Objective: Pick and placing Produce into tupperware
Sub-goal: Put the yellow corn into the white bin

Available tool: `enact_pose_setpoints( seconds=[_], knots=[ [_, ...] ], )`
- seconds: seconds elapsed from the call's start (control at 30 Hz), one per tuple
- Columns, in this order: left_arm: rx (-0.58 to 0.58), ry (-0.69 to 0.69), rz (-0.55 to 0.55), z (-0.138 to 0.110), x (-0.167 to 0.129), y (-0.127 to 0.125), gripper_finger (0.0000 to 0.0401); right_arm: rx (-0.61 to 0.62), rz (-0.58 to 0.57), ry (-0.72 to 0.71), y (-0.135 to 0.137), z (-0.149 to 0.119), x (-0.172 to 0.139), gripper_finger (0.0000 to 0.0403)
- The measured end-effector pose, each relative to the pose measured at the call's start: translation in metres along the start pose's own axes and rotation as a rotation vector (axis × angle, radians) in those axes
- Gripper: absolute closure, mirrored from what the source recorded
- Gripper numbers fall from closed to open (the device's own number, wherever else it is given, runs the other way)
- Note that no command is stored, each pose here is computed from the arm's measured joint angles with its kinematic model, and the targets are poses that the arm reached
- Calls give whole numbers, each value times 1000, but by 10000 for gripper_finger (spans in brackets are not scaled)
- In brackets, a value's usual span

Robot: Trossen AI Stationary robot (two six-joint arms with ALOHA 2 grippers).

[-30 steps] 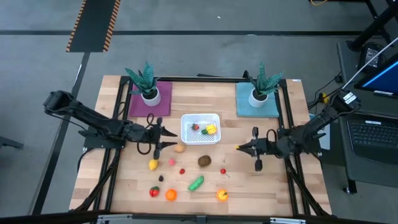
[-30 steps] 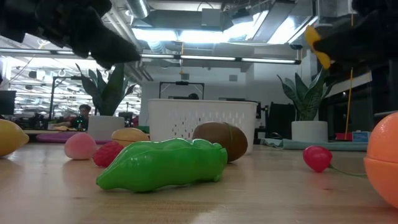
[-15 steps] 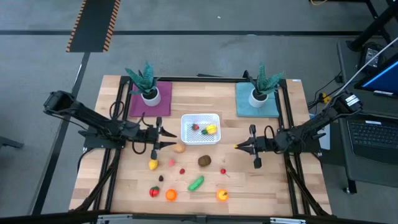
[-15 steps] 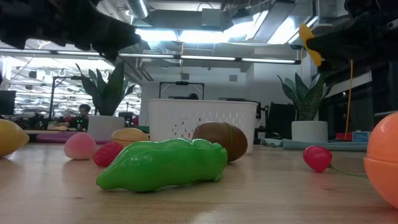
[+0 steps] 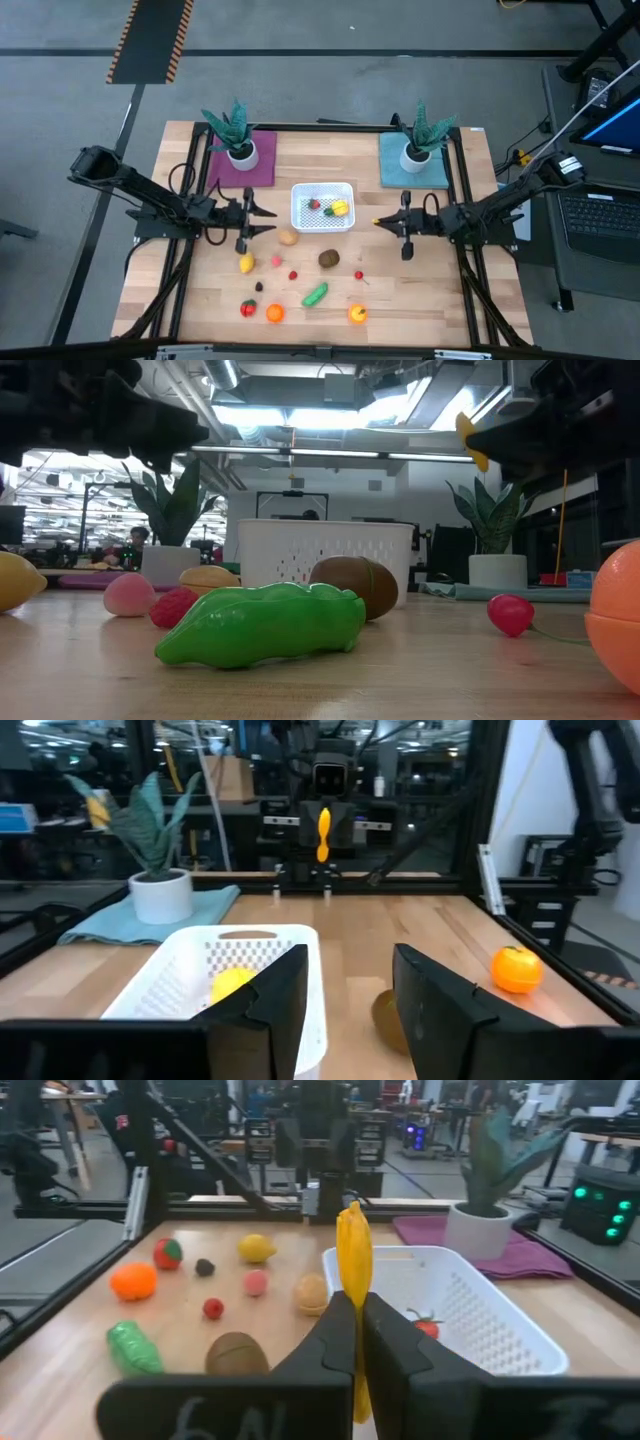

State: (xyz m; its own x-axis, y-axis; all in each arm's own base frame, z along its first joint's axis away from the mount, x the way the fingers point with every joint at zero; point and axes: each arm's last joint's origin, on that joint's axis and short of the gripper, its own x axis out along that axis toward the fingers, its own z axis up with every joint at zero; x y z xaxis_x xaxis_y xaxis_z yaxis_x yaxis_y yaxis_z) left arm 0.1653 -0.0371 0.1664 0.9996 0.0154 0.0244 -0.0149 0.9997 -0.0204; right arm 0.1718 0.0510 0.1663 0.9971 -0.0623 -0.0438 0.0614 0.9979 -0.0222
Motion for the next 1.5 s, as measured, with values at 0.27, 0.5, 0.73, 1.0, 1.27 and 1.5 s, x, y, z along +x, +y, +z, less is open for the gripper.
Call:
enact_pose_setpoints(
  seconds=[0.27,0.5,0.73,1.0,1.27,1.5],
  knots=[
    [-11,0,43,0,0,1,251,29,-153,3,-16,0,5,394],
    [-11,0,44,0,0,1,254,32,-178,4,-24,0,7,394],
    [-10,3,44,-1,0,1,255,33,-137,-11,-26,9,17,394],
    [-10,4,44,-1,0,1,246,19,-158,63,-38,7,52,394],
    [-9,8,44,-1,0,1,254,-18,-151,95,-43,5,99,394],
    [-7,17,44,-2,0,1,245,-58,-129,104,-42,2,125,394]
  ],
)
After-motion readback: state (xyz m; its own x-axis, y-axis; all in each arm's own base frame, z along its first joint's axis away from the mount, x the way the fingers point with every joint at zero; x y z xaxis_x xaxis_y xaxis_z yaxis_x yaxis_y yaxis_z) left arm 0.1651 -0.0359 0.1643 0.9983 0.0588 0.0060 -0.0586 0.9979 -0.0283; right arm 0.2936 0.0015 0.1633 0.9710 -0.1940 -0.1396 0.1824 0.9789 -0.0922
